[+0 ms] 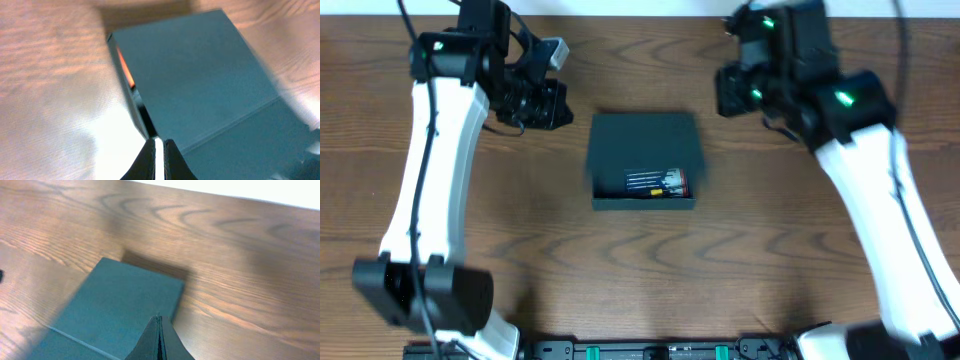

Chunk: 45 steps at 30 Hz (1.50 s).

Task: Pack container
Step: 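Push the box lid forward with both grippers to close it, then press down on the closed lid with both grippers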

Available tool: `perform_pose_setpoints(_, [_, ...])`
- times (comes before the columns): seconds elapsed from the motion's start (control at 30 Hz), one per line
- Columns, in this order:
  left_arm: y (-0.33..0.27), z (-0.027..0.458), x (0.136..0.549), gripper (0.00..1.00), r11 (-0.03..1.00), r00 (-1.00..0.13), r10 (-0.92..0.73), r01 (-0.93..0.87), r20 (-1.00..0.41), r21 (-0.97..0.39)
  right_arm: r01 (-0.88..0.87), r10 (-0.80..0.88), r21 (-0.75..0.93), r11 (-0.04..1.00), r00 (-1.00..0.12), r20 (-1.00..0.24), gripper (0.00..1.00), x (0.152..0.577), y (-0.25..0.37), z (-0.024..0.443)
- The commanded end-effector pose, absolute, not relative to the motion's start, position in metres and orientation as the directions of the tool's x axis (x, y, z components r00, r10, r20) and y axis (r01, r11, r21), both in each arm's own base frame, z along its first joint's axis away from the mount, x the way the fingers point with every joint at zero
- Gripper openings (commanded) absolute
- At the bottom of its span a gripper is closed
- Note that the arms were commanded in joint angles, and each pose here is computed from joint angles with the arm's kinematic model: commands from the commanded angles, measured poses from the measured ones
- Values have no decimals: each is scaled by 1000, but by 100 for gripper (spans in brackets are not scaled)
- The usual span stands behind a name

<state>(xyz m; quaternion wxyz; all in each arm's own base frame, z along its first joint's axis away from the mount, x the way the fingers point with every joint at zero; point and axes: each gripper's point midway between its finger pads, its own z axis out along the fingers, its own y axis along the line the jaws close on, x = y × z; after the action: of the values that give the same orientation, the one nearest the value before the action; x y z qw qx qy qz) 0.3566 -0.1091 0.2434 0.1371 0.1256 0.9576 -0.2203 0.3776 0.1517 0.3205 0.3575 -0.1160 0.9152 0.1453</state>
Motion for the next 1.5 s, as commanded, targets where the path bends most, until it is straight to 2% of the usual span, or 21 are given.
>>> perform_pose_setpoints(0.0, [-93, 264, 339, 6, 913, -905, 221, 324, -364, -250, -286, -132, 90, 954, -670, -730, 1, 352, 128, 348])
perform_pose_setpoints(0.1, [-94, 271, 319, 5, 915, -915, 220, 314, -340, -252, -279, -150, 87, 956, -725, -673, 1, 324, 118, 340])
perform_pose_setpoints(0.23, [-102, 267, 293, 6, 910, -935, 246, 314, -256, -270, -263, -173, 100, 960, -830, -530, 1, 291, 112, 313])
perform_pose_setpoints(0.43, [-125, 245, 284, 6, 885, -922, 324, 374, -211, -278, -323, -219, 213, 922, -890, -399, 1, 265, 145, 272])
perform_pose_setpoints(0.67, [-157, 171, 288, 6, 844, -888, 419, 458, -190, -279, -250, -168, 254, 934, -938, -304, 1, 272, 173, 195])
perform_pose_setpoints(0.87, [-154, 96, 278, 6, 852, -900, 427, 434, -89, -293, -264, -212, 360, 895, -961, -179, 1, 259, 202, 118])
perform_pose_setpoints(0.97, [-152, 70, 270, 6, 858, -903, 429, 418, -30, -300, -280, -232, 369, 886, -958, -170, 1, 260, 213, 84])
perform_pose_setpoints(1.13, [-150, 51, 265, 6, 862, -903, 429, 407, 9, -304, -294, -241, 395, 871, -954, -178, 1, 263, 223, 62])
perform_pose_setpoints(1.33, [-149, 70, 263, 6, 859, -903, 428, 416, -26, -300, -312, -248, 409, 858, -948, -202, 1, 259, 223, 78])
perform_pose_setpoints(1.47, [-150, 104, 265, 6, 853, -900, 417, 435, -127, -289, -366, -251, 415, 833, -918, -307, 1, 262, 223, 110])
